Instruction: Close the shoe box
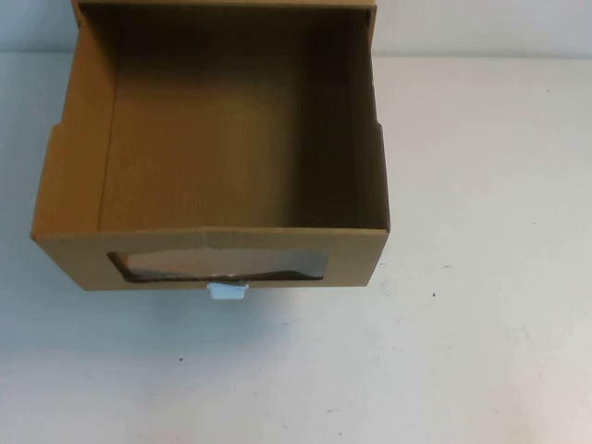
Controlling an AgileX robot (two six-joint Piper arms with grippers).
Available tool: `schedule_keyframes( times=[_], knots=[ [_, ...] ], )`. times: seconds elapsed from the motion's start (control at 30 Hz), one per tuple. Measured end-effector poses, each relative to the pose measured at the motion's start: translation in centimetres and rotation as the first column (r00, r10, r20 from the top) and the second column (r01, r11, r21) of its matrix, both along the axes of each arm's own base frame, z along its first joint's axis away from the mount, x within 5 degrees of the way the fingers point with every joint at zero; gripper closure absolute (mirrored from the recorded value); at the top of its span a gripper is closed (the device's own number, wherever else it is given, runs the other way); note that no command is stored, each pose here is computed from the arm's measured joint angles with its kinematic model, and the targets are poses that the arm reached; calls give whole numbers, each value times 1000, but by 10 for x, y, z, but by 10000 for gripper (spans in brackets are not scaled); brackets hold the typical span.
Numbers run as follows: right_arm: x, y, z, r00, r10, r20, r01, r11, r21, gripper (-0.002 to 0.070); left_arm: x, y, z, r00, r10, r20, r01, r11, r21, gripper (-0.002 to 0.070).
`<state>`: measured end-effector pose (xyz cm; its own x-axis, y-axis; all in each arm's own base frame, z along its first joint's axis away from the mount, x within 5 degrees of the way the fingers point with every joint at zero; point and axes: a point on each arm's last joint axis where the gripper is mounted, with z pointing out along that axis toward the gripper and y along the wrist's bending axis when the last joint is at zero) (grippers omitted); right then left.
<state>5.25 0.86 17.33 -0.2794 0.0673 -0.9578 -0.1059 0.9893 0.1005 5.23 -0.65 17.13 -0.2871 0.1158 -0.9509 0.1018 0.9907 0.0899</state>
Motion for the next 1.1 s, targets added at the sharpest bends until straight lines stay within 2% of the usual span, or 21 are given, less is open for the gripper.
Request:
schedule_keyframes(
  times=[0.83,0.97,1.1],
  knots=[
    [0,0,0,1000,0,0,0,1000,0,689,0,0,0,1000,0,2,0,1000,-6,680],
    [0,0,0,1000,0,0,0,1000,0,689,0,-2,2,1000,4,11,-3,998,-70,680],
    [0,0,0,1000,0,0,0,1000,0,689,1,-4,6,999,18,45,-8,975,-224,680]
  ],
)
